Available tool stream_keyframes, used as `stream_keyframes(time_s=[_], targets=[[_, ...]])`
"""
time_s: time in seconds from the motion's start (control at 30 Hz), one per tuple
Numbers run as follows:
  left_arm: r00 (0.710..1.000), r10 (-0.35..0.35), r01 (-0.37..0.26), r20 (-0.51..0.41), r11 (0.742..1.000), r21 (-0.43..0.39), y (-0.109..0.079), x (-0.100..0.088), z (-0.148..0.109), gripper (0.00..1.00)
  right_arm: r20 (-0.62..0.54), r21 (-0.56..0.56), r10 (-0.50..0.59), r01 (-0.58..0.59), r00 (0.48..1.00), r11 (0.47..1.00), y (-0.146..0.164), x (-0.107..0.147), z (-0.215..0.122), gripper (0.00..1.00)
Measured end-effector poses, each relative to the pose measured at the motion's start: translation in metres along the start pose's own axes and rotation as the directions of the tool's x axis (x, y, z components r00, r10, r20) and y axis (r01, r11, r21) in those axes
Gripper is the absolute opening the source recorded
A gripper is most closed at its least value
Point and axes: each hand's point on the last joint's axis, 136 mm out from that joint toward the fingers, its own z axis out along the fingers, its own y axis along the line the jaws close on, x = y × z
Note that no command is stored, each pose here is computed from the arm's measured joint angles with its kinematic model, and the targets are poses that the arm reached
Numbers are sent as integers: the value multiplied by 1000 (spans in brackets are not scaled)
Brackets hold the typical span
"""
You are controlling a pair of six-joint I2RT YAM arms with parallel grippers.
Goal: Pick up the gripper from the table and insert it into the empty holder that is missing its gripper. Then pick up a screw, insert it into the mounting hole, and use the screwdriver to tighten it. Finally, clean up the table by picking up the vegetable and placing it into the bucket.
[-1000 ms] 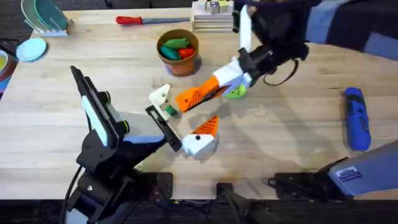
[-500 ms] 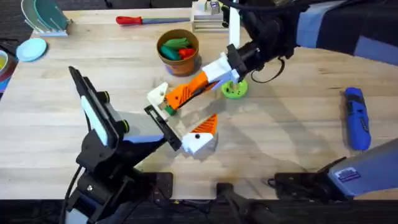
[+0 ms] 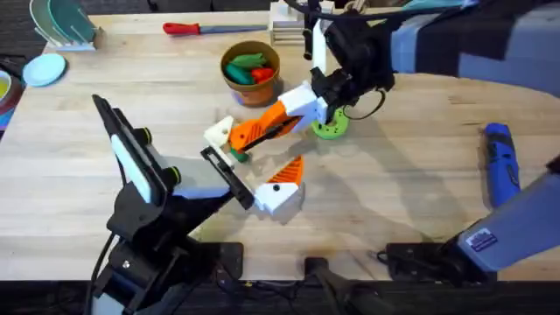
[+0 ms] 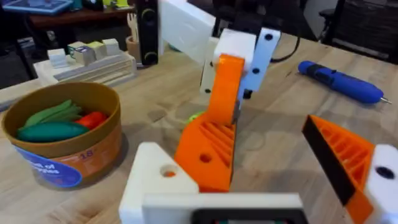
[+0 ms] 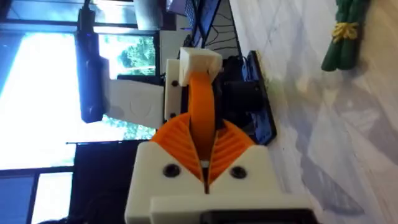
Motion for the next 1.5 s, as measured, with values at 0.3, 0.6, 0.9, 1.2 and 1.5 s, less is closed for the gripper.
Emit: stream_keyframes(time_s=[0.3, 0.6, 0.9, 1.2, 1.5], targets=[[1000, 3, -3, 0, 1000, 25, -5, 0, 0, 992, -25, -51, -41, 39, 999, 998, 1, -9, 16, 9], [1000, 2, -2, 2, 1000, -19, 4, 0, 0, 993, -19, -52, -48, 47, 999, 998, -3, -27, 26, 9], [1000, -23, 23, 0, 999, -26, 5, 0, 0, 993, 0, 3, 39, -39, 999, 999, -10, -33, 29, 8], [999, -37, 37, 1, 999, -32, 6, 0, 0, 993, 2, 15, 59, -59, 998, 998, -11, -33, 31, 8], [999, -44, 44, 2, 998, -49, 9, 0, 0, 993, 5, 29, 57, -58, 998, 998, -11, -35, 33, 20]])
